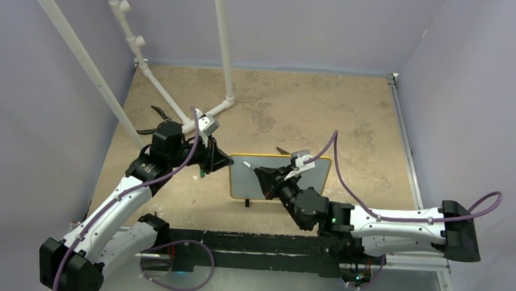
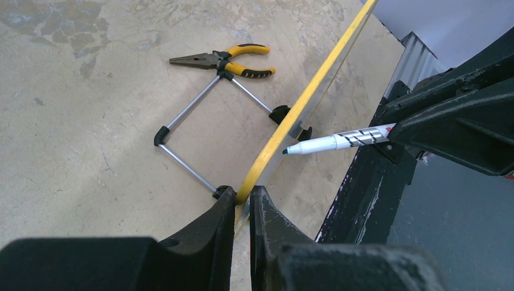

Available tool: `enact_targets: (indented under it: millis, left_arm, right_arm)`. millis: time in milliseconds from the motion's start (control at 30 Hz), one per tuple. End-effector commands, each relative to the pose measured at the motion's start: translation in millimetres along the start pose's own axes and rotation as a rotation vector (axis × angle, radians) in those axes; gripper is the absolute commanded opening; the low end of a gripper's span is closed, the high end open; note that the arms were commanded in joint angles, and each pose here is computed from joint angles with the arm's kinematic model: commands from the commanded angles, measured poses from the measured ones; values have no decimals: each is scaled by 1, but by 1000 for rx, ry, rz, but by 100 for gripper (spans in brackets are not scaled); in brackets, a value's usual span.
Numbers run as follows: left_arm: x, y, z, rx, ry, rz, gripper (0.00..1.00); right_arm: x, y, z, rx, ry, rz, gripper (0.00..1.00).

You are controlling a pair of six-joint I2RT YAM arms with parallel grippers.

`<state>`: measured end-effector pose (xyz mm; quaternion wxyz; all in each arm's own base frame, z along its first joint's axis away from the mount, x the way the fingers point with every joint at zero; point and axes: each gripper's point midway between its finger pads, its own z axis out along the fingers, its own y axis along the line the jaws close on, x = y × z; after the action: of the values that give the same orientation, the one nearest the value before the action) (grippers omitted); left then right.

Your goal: Write a sentence on the whiteboard

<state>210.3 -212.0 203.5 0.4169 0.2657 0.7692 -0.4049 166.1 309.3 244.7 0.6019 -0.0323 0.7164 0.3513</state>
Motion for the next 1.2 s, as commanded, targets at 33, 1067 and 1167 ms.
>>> enact_targets:
  millis: [33, 1067, 1167]
  left_arm:
    - [-5, -3, 1, 17, -25, 42, 0]
    - [-4, -10, 0, 38, -26, 61, 0]
    - [-5, -10, 0, 36, -28, 64, 0]
  right_arm:
    - [-12, 1, 0, 16, -53, 42, 0]
    - [4, -6, 6, 93, -38, 16, 0]
    - [5, -7, 6, 98, -32, 17, 0]
